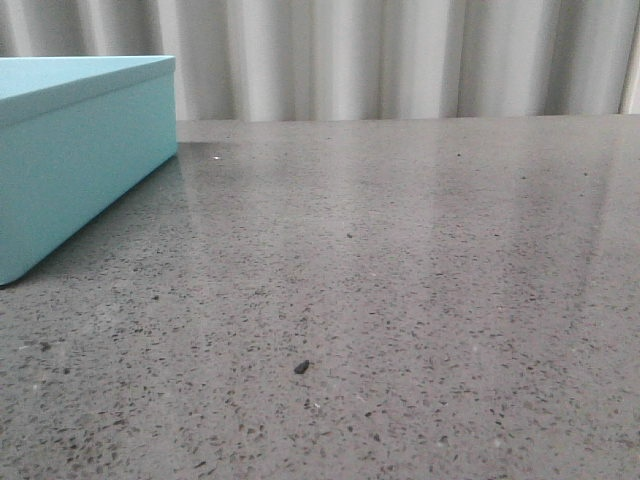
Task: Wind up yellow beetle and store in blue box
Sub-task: 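Release the yellow car inside the blue box with the left gripper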
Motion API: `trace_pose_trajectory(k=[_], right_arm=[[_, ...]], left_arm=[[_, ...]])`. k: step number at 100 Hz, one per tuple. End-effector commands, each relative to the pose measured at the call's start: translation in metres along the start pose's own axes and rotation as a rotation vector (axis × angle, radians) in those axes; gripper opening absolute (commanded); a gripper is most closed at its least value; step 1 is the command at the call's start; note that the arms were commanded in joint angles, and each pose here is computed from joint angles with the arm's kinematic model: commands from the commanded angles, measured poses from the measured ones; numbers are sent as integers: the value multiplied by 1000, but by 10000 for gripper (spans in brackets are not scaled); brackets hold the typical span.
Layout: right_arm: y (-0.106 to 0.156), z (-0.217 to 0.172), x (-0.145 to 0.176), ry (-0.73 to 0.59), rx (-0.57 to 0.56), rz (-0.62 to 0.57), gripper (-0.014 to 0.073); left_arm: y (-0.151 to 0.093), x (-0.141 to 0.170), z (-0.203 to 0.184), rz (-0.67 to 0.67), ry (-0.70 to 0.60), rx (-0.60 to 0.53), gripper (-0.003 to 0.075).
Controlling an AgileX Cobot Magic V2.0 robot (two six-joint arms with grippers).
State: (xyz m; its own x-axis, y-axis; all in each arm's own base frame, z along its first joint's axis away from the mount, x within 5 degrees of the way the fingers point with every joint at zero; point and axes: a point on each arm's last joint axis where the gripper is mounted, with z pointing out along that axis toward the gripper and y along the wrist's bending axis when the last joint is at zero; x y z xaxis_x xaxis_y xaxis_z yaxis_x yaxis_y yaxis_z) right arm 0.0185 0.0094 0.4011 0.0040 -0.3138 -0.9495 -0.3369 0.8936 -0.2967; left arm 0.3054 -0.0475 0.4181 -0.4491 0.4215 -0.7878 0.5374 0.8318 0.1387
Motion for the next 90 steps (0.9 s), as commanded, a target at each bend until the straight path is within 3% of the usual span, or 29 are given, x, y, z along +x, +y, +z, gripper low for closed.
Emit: trace_pose_trajectory(k=[1, 14, 28, 49, 69, 79, 90], right_arm=[[-2, -20, -6, -143, 61, -24, -52], [2, -42, 14, -194, 109, -57, -52], [9, -56, 34, -227, 120, -57, -53], [10, -56, 37, -240, 124, -58, -52], [10, -57, 36, -257, 127, -58, -52], [10, -57, 36, -257, 127, -58, -52], [10, -57, 36, -257, 127, -58, -52]], left_arm=[[-14, -21, -56, -47, -247, -46, 241], [-41, -5, -108, -72, -389, -78, 241], [-72, 39, -136, -75, -444, -105, 239], [-112, 123, -145, -72, -507, -132, 239], [-130, 185, -144, -84, -627, -227, 236], [-134, 204, -140, -90, -670, -263, 174], [-137, 215, -135, -101, -676, -259, 31]])
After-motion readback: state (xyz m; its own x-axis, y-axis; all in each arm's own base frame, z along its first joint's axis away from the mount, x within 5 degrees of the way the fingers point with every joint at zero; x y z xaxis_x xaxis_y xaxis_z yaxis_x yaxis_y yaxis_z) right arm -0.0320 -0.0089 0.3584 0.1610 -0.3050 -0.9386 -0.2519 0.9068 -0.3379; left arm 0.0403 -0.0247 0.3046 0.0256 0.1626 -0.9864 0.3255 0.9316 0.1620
